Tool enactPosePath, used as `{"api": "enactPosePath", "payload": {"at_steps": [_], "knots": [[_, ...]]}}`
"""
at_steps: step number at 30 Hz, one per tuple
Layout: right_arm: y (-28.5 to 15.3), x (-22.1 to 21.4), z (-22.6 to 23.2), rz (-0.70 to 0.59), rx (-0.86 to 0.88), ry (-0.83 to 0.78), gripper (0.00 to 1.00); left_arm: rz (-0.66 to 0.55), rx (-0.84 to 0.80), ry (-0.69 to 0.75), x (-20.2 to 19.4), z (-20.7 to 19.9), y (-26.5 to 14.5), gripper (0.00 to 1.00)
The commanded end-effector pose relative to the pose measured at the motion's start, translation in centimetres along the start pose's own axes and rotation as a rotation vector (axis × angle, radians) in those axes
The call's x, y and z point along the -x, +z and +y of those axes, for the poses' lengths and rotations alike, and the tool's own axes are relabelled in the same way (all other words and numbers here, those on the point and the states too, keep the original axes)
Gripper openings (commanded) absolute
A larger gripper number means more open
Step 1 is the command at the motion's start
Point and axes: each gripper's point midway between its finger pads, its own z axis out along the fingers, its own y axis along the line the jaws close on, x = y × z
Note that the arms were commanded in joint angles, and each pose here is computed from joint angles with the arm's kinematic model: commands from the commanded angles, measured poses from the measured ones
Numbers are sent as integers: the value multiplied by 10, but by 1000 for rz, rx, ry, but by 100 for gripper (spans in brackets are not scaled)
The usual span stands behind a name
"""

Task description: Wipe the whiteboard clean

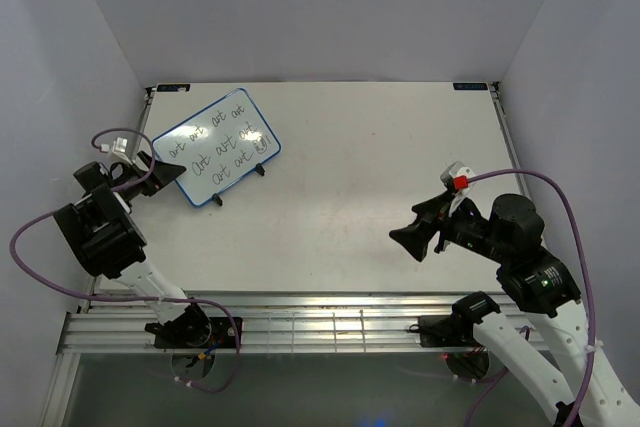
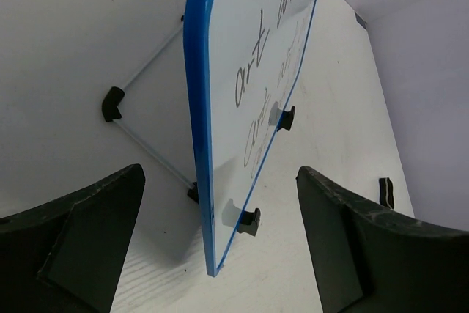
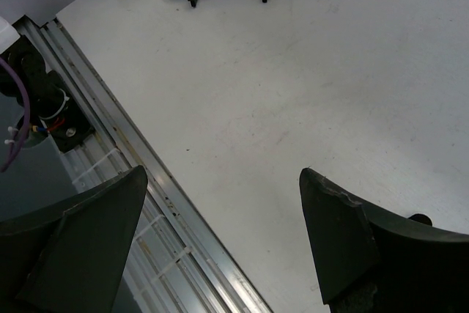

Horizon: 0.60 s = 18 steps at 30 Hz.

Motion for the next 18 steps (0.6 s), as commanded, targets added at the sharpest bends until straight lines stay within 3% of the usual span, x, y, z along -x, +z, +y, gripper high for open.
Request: {"api": "enactPosePath", "payload": {"at_steps": [1,4,9,18], "knots": [[-5,19,3,-44,1,-42,90,-12,-86,85,2,-13,-3,93],[-6,19,4,-40,-1,-42,90,3,-109,47,-2,-8,1,89],[-6,19,4,-40,4,-45,90,25,-188,24,6,-10,5,73],[-5,20,4,-41,4,-45,90,51,-255,42,2,-11,11,67]]}}
